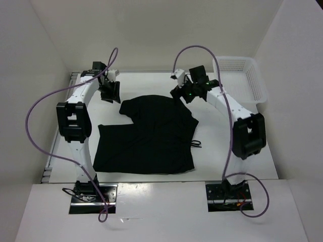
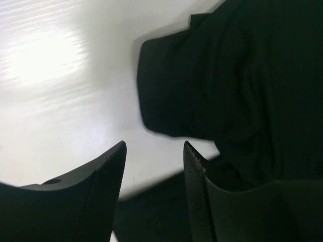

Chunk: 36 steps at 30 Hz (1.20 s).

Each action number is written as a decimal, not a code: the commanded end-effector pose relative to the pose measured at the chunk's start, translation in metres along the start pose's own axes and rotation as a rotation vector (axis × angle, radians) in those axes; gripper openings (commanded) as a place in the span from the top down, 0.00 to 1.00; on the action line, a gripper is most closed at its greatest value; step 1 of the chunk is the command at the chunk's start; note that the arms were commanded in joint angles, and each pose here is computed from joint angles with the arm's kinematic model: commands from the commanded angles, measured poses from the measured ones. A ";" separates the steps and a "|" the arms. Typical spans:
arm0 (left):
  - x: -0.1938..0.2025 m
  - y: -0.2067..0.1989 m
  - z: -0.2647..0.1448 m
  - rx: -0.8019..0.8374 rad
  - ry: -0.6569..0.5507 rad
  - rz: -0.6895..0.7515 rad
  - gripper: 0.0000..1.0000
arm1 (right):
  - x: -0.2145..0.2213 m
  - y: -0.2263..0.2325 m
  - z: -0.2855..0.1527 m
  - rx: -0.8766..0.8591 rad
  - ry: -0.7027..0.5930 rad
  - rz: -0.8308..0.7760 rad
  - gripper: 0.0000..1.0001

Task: Fold and stack the shorts
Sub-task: Flatten the shorts out

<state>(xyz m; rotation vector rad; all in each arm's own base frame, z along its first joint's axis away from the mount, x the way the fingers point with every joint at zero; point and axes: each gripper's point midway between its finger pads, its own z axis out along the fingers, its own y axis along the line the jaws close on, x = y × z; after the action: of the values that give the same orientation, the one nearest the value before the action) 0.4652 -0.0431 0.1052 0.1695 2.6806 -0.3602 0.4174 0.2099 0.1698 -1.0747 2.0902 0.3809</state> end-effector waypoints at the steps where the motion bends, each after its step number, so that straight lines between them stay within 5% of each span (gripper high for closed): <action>1: -0.012 -0.026 0.032 0.085 -0.006 0.051 0.43 | 0.008 -0.037 0.015 0.029 -0.030 0.243 0.12; 8: 0.007 -0.014 0.078 0.000 0.061 0.067 0.42 | 0.043 -0.084 0.043 0.140 0.038 0.323 0.12; 15: 0.054 -0.014 0.104 -0.046 0.162 0.085 0.43 | 0.090 -0.055 0.056 0.050 0.141 0.348 0.12; 19: 0.064 -0.013 0.110 -0.093 0.183 0.106 0.50 | 0.103 -0.066 0.060 0.135 0.171 0.381 0.12; 28: 0.086 0.004 0.095 -0.197 0.228 0.110 1.00 | 0.121 -0.063 0.076 0.189 0.232 0.379 0.27; 34: 0.118 -0.012 0.039 -0.163 0.279 0.099 0.99 | 0.128 -0.044 0.085 0.158 0.253 0.351 0.28; 36: 0.121 -0.022 0.028 -0.125 0.291 0.091 0.85 | 0.133 -0.044 0.084 0.167 0.266 0.352 0.28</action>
<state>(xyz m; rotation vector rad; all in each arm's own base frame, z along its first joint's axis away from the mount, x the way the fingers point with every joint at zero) 0.4034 -0.0609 0.0188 0.3114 2.8499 -0.0798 0.4378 0.1518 0.0247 -0.6896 2.5286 0.2598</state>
